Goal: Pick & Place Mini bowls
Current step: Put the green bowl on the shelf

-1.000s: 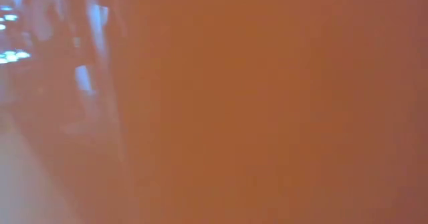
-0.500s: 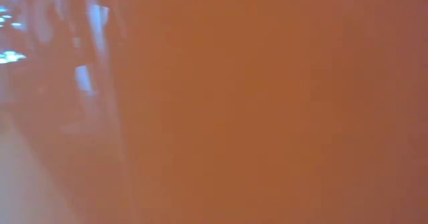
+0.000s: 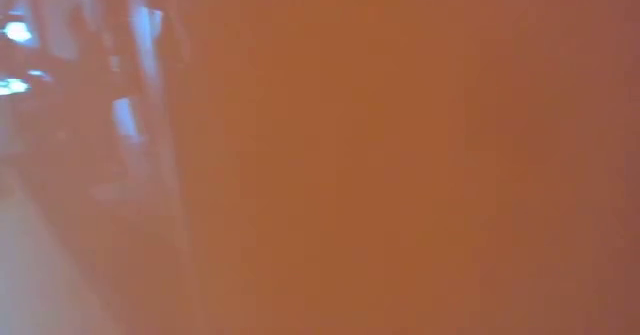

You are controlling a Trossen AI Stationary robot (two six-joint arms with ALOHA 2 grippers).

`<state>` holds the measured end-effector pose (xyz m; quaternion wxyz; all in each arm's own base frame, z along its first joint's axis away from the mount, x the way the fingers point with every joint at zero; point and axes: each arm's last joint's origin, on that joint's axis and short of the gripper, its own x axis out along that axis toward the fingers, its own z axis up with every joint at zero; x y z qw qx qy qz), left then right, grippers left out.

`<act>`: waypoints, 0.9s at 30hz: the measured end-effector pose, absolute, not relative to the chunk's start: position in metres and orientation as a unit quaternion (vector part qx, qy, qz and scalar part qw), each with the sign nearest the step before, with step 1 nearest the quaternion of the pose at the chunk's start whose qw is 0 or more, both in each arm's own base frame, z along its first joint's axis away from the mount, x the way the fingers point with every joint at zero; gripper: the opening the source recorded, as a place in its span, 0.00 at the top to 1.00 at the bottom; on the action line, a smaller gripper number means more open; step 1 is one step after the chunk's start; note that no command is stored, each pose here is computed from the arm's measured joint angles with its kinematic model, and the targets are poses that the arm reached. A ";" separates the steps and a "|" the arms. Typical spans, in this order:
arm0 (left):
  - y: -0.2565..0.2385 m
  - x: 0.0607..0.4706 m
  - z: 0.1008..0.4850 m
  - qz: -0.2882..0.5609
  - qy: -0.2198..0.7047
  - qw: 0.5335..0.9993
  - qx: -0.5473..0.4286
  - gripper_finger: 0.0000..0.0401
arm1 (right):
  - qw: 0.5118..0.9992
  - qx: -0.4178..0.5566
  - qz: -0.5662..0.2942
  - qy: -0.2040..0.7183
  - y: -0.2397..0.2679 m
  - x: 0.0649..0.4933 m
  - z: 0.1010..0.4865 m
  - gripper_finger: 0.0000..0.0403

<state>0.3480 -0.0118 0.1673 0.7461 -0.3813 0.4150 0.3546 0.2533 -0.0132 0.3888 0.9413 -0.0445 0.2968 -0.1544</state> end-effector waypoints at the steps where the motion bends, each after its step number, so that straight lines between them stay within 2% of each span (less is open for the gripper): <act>1: -0.012 0.347 0.170 0.351 0.417 0.747 -0.380 0.99 | 0.941 -0.044 -0.154 0.297 -0.013 0.253 0.389 0.65; 5: -0.011 0.341 0.192 0.331 0.422 0.759 -0.369 1.00 | 0.941 -0.044 -0.155 0.297 -0.013 0.253 0.389 0.64; 13: -0.004 0.312 0.260 0.270 0.400 0.794 -0.370 1.00 | 0.941 -0.045 -0.154 0.297 -0.013 0.253 0.389 0.65; 20: 0.009 0.281 0.320 0.260 0.357 0.816 -0.373 1.00 | 0.942 -0.045 -0.155 0.296 -0.013 0.253 0.389 0.64; 27: 0.039 0.261 0.376 0.281 0.344 0.839 -0.316 1.00 | 0.941 -0.045 -0.157 0.295 -0.013 0.253 0.389 0.64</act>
